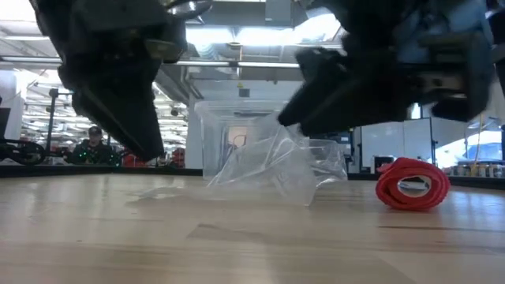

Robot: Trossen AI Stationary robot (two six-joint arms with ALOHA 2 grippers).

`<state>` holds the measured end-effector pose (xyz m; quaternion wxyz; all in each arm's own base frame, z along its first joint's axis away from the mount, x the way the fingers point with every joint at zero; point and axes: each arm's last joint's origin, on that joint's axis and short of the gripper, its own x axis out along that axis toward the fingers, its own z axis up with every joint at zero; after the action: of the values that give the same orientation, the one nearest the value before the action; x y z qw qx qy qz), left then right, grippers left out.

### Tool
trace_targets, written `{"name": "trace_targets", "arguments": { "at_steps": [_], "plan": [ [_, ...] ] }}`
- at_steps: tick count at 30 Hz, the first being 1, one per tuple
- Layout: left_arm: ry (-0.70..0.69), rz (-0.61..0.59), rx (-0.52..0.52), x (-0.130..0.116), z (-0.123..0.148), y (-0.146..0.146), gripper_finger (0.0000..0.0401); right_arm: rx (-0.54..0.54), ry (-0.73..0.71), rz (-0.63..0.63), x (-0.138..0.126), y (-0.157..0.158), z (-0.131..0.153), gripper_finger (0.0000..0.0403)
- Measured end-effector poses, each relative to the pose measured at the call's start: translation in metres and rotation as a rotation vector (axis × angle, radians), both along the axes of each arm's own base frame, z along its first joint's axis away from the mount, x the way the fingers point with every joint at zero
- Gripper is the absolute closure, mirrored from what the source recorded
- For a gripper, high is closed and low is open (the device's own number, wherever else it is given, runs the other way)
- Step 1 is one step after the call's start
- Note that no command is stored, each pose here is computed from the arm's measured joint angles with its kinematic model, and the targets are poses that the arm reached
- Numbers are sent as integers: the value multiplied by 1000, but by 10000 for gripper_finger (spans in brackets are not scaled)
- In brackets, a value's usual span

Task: Roll bandage
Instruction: Open the transparent zip bag

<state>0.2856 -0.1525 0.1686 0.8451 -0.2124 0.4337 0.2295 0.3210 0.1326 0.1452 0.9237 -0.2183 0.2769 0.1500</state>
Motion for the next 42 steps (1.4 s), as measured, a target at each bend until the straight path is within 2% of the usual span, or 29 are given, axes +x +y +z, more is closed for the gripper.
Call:
{"name": "trace_targets", "arguments": {
  "at_steps": [3, 8, 10, 13, 17, 18, 21, 27, 32, 37, 42],
  "plan": [
    [-4, 38, -24, -1, -4, 2, 249, -142, 100, 0, 9, 2, 4, 230],
    [3, 59, -9, -2, -11, 11, 233, -138, 144, 10, 20, 0, -7, 231],
    [7, 66, -7, -3, -14, 15, 231, -177, 167, -33, 22, -4, -19, 238],
    [0, 74, -16, -4, -18, 15, 230, -195, 178, -107, 24, -5, -30, 281],
    [11, 62, -7, -5, -19, 15, 230, -179, 199, -145, 24, -5, -37, 377],
    [11, 55, -4, -5, -18, 15, 230, -177, 200, -142, 23, -4, -37, 389],
    [3, 19, 8, -7, -11, 16, 230, -169, 188, -149, 20, -1, -30, 387],
    [-77, -125, 62, -24, 25, 8, 237, -71, 127, -103, 12, -3, 15, 395],
    [-221, -211, 200, -43, 63, 5, 250, 11, 56, -116, -2, -21, 67, 399],
    [-352, -219, 369, -52, 90, 9, 253, 151, -37, -155, -26, -47, 122, 400],
    [-445, -182, 551, -42, 104, 12, 254, 353, -175, -167, -63, -69, 176, 400]
  ]
}}
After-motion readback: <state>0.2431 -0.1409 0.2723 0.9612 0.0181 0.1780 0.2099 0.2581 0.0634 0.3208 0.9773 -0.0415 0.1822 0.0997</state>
